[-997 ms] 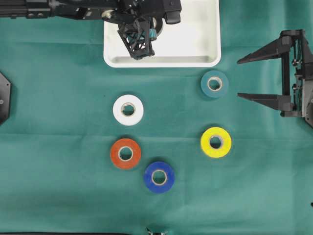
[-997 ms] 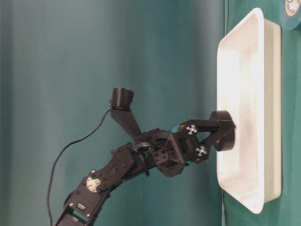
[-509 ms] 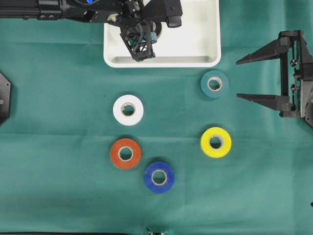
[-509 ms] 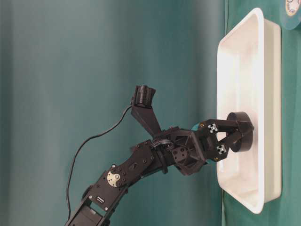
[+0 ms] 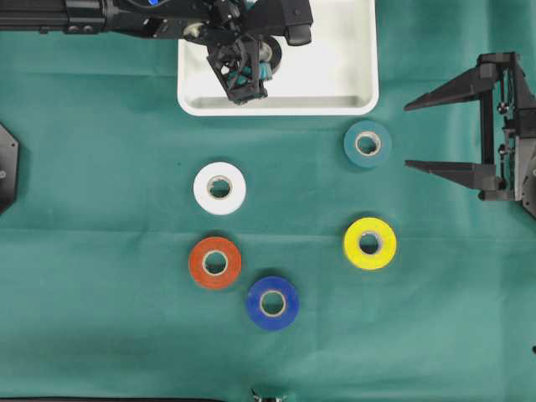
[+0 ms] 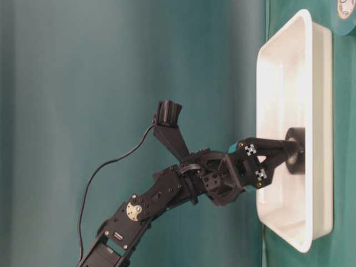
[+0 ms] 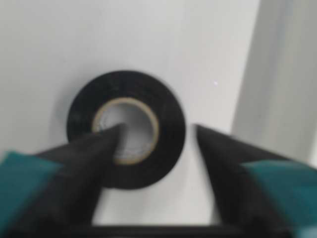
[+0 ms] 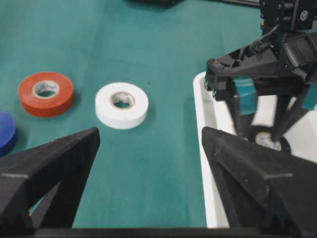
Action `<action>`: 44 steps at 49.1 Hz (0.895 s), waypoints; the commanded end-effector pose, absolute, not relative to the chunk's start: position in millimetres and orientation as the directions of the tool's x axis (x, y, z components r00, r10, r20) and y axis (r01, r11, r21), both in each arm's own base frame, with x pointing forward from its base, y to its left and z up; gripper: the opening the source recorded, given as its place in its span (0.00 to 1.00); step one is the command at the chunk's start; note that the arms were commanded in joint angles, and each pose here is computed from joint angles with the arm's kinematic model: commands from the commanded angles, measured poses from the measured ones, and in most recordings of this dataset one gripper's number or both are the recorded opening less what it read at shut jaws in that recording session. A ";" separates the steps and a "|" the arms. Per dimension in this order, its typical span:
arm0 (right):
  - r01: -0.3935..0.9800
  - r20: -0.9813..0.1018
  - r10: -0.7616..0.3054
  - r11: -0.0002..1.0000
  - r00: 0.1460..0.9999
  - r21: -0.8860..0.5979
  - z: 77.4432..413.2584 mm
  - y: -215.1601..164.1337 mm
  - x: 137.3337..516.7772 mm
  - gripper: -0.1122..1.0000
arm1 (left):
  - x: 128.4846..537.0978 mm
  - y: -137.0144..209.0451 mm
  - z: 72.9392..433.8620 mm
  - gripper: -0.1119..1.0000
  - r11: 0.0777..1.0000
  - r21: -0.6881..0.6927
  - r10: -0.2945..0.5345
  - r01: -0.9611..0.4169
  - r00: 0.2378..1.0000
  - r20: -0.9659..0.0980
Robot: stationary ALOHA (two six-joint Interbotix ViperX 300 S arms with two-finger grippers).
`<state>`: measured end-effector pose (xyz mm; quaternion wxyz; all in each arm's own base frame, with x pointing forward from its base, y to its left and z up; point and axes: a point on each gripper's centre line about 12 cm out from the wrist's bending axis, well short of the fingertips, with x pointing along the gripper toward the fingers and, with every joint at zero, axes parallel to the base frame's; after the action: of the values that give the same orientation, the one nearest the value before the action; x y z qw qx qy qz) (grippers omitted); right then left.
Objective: Pick up the tape from a random location and place it into the white case.
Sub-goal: 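Lower the black tape into the tray and open the left gripper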
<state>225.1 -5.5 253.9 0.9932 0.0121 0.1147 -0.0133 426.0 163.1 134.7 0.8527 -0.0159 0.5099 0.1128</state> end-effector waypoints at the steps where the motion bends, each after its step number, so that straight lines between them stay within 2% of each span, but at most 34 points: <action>1: 0.030 -0.198 -0.025 0.999 0.980 0.021 263.8 -5.9 228.3 0.93 | 428.3 166.2 148.9 0.82 0.972 0.091 0.189 -0.218 0.483 -0.855; 4: 0.028 -0.198 -0.024 0.999 0.980 0.021 263.8 -5.5 228.3 0.93 | 428.3 166.1 149.6 0.93 0.972 0.091 0.189 -0.218 0.484 -0.855; 7: 0.030 -0.198 -0.025 0.999 0.980 0.021 263.8 -5.9 228.3 0.93 | 428.0 166.8 149.6 0.99 0.971 0.091 0.190 -0.220 0.483 -0.855; 25: 0.030 -0.200 -0.025 0.999 0.980 0.023 263.7 -5.9 228.2 0.93 | 425.6 165.9 158.7 0.99 0.971 0.091 0.189 -0.220 0.481 -0.856; 44: 0.030 -0.197 -0.025 0.999 0.980 0.021 264.8 -5.9 227.9 0.93 | 412.8 156.6 225.3 0.99 0.971 0.098 0.200 -0.217 0.524 -0.828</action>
<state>225.1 -5.5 253.9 0.9933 0.0114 0.1147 -0.0131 412.9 158.9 188.6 0.8577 -0.0148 0.5008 0.1159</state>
